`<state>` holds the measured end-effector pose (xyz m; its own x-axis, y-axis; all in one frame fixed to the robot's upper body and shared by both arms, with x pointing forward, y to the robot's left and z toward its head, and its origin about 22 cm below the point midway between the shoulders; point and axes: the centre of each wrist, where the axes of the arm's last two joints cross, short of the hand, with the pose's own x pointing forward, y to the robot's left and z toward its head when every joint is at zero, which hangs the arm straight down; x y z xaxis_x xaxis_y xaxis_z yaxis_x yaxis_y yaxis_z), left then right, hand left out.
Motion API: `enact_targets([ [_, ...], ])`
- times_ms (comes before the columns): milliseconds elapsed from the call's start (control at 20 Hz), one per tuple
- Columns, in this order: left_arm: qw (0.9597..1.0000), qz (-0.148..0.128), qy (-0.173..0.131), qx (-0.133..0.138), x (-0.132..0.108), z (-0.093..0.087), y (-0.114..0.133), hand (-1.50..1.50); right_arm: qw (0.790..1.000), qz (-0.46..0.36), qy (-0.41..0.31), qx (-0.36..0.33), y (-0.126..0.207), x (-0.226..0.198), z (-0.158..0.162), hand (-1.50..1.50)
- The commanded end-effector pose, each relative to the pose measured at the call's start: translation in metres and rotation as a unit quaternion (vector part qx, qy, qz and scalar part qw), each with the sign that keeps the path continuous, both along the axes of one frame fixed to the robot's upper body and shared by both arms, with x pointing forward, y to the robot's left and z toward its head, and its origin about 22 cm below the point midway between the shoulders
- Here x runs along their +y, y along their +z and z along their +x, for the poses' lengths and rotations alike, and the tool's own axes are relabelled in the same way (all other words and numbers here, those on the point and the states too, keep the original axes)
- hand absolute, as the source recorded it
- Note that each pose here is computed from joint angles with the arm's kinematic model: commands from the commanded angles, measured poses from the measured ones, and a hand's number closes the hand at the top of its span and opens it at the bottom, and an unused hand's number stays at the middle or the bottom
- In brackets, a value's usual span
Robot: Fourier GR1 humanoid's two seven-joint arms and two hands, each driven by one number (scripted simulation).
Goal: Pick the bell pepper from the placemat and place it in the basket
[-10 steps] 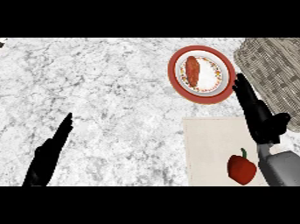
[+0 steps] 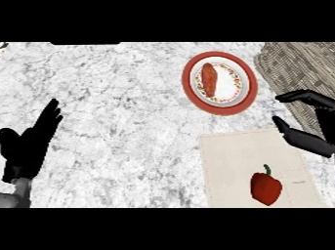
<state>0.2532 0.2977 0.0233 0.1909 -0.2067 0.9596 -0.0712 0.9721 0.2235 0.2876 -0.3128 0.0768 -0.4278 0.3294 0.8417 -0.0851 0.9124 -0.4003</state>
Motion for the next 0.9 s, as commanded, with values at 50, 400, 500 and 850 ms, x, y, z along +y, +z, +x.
enact_targets([
  [50, 0.9997, -0.024, 0.005, 0.003, 0.01, 0.027, 0.02, 0.0, 0.993, -0.08, 0.019, -0.084, -0.023, 0.071, -0.028, -1.5],
  [400, 0.9997, -0.024, -0.002, 0.002, 0.016, 0.018, 0.008, 0.0, 0.992, -0.084, -0.089, -0.02, 0.029, 0.134, -0.043, -1.5],
  [500, 0.9996, -0.025, 0.014, 0.006, 0.024, 0.034, 0.013, 0.0, 0.987, -0.127, -0.091, 0.038, 0.045, 0.127, -0.045, -1.5],
  [850, 0.9997, -0.018, 0.018, 0.007, 0.029, 0.024, 0.009, 0.0, 0.885, -0.376, -0.246, 0.122, 0.099, 0.07, -0.029, -1.5],
])
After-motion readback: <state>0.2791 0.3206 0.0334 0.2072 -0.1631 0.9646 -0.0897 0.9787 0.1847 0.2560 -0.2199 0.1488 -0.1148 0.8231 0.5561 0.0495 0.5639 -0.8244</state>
